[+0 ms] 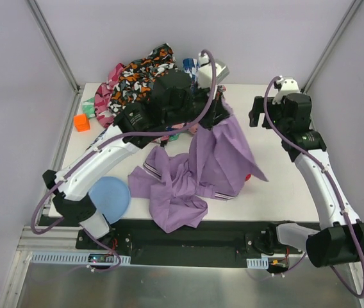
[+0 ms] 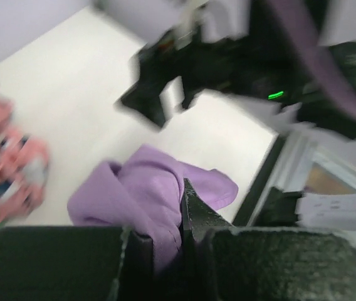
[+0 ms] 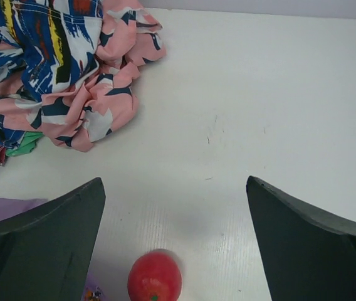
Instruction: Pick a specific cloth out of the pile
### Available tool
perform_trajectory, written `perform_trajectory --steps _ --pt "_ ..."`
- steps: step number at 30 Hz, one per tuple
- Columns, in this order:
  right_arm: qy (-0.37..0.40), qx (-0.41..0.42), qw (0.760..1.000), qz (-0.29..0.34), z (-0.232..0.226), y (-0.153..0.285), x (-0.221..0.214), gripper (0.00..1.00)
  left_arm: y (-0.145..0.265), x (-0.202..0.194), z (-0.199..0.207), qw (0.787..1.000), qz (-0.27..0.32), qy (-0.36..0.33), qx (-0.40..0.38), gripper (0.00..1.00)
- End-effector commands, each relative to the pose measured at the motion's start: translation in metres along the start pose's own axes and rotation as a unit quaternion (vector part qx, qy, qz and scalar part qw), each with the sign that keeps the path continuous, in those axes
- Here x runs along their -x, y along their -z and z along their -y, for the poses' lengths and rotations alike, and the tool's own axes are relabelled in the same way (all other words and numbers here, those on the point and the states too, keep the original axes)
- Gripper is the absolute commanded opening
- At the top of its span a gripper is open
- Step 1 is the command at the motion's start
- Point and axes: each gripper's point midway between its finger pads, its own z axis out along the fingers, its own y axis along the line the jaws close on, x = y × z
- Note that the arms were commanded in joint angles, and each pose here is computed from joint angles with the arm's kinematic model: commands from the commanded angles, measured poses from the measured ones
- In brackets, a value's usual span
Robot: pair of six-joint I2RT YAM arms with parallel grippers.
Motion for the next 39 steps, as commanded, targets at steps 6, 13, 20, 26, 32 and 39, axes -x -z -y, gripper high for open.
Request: perform_trajectory --steps 6,13,20,26,32,39 --pt "-0.037 -0.020 0.998 0.040 0.006 0.022 -0.002 0.96 0.117 -0.099 -0.152 0.930 -0.003 0.067 0.361 0.00" --pt "-0.057 -0.013 0.998 0.012 -0.002 0.013 -0.030 0.96 0.129 -0.236 -0.157 0.919 -0.102 0.128 0.359 0.00" --pt "-0.065 -0.023 0.997 -0.042 -0.009 0.000 -0.083 0.96 0.081 -0.319 -0.134 0.929 -0.219 0.158 0.252 0.00" --pt "-0.108 -0.075 0.988 -0.079 0.007 0.008 -0.142 0.96 0.024 -0.372 -0.135 0.910 -0.290 0.194 0.224 0.00" --pt "-0.141 -0.147 0.978 -0.052 0.032 0.034 -0.168 0.96 0.013 -0.406 -0.145 0.885 -0.327 0.220 0.248 0.35" --pt "-0.157 -0.144 0.977 0.010 0.036 0.055 -0.154 0.96 0.070 -0.325 -0.167 0.890 -0.230 0.166 0.358 0.99"
